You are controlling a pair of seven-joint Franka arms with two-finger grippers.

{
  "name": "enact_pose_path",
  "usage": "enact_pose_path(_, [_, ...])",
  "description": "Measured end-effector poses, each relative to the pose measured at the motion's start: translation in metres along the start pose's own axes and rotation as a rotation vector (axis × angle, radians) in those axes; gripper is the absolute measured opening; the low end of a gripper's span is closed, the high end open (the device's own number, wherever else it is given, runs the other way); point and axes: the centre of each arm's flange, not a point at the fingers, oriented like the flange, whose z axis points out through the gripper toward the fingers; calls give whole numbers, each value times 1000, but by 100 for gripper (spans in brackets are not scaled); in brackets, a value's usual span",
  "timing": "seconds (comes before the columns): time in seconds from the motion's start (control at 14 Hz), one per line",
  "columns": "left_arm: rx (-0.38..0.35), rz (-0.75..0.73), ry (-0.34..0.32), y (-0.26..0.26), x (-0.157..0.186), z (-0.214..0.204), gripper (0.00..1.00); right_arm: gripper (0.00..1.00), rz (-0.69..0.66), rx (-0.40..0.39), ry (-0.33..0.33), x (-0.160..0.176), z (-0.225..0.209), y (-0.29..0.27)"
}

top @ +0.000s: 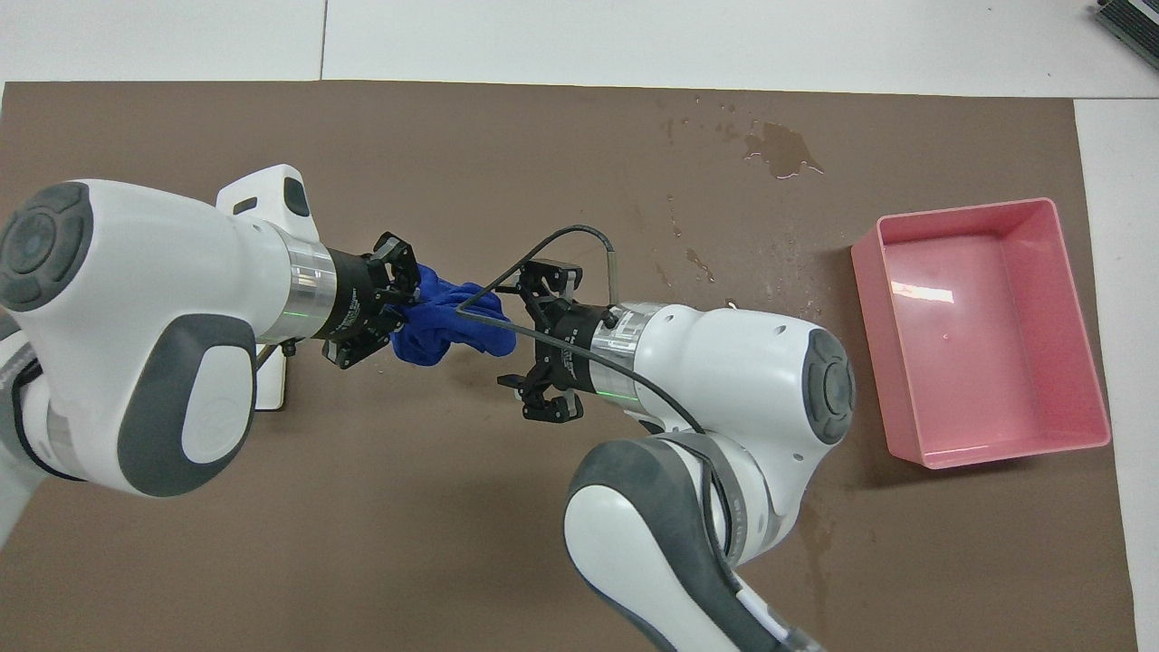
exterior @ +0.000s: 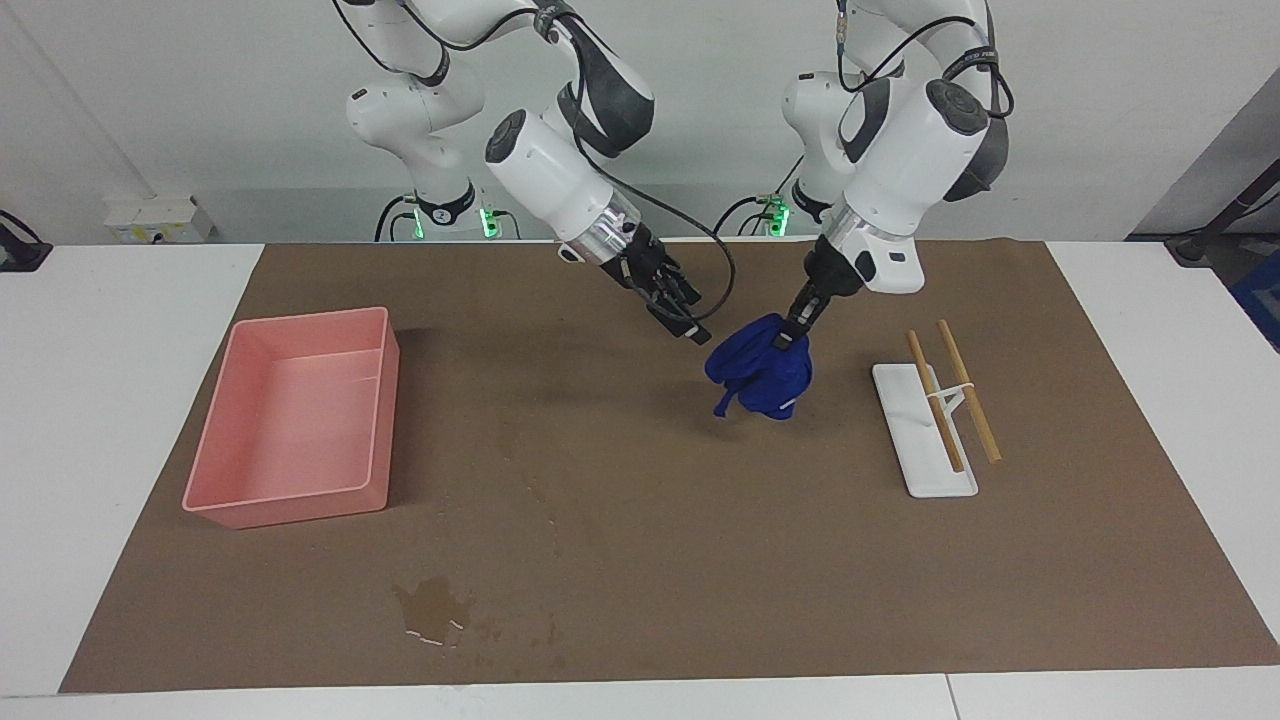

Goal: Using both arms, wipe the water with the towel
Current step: 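Grasp the blue cloth with the right gripper from the left gripper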

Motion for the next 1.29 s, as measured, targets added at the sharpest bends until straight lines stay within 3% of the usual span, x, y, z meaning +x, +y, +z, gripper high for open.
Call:
enact_pose_path(0.57, [-54, -122, -169, 6, -35, -1, 15, 100, -8, -11, 17, 8, 18, 4])
enact_pose_path(0.64, [-60, -137, -186, 6, -37, -1, 15, 92, -39, -9, 19, 11, 17, 3])
enact_pose_path(1.07, [-72, -156, -194, 6, -43, 4, 15, 26, -123, -12, 31, 36, 6, -13])
enact_pose_path(1.14, [-73, -156, -194, 6, -44, 5, 15, 17, -147, -31, 28, 38, 7, -12])
enact_pose_path(1.29, [-63, -154, -197, 4, -47, 10, 15, 14, -265, -125, 17, 47, 5, -9])
